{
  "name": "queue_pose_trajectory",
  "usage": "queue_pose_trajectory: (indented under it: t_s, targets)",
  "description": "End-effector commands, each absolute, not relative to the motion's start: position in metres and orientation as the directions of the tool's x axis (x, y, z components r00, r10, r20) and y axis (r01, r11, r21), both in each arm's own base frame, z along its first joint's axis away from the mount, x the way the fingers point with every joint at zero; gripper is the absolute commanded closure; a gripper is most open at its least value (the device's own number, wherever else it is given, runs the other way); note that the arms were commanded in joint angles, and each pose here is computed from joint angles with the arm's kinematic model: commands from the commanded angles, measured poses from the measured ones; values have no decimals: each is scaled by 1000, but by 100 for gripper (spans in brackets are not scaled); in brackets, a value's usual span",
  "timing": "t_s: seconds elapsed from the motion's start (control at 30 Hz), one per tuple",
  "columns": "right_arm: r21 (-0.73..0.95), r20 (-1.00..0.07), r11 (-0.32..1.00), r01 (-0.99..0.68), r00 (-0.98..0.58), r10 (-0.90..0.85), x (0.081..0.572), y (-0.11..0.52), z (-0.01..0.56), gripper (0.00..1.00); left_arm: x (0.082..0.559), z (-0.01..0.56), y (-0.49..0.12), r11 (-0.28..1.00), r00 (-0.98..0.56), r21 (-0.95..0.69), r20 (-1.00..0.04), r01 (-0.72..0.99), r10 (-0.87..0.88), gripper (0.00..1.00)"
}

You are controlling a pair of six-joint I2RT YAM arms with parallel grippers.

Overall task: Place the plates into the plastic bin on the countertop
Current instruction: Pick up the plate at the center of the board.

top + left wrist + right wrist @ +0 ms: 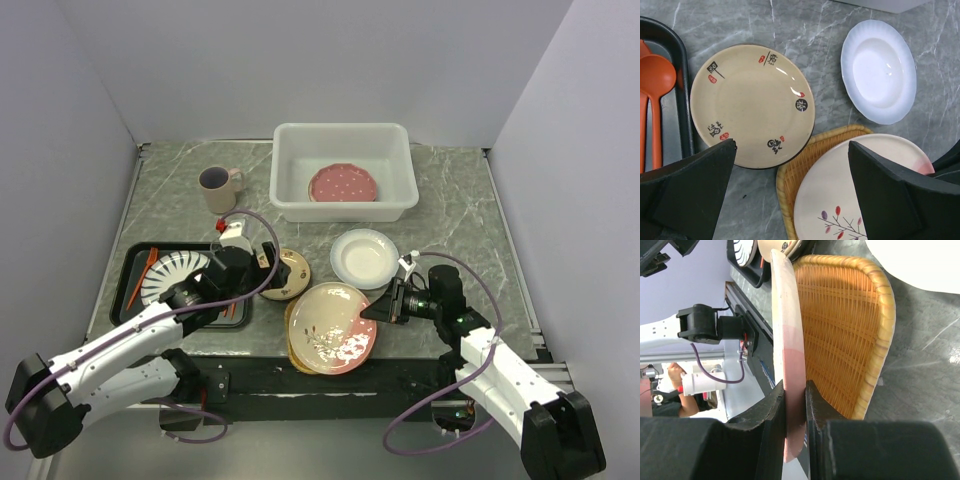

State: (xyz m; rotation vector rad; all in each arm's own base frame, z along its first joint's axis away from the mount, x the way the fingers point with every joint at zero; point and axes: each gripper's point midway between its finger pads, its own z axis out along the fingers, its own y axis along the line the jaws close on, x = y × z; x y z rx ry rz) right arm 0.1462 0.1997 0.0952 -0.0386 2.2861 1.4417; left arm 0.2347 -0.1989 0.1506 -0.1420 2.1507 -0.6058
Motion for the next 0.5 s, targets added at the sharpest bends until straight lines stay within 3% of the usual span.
queue_pose_trajectory:
  t_s: [0.0,0.47]
  targets:
    - [838,-496,366,-405,-844,202,162,212,152,100,242,153,-202,875,-590,-468,-743,123,-315,1]
    - [814,-532,404,-418,-816,225,194,217,177,100,271,163,-209,908,-540,-406,-790,104,-291,1]
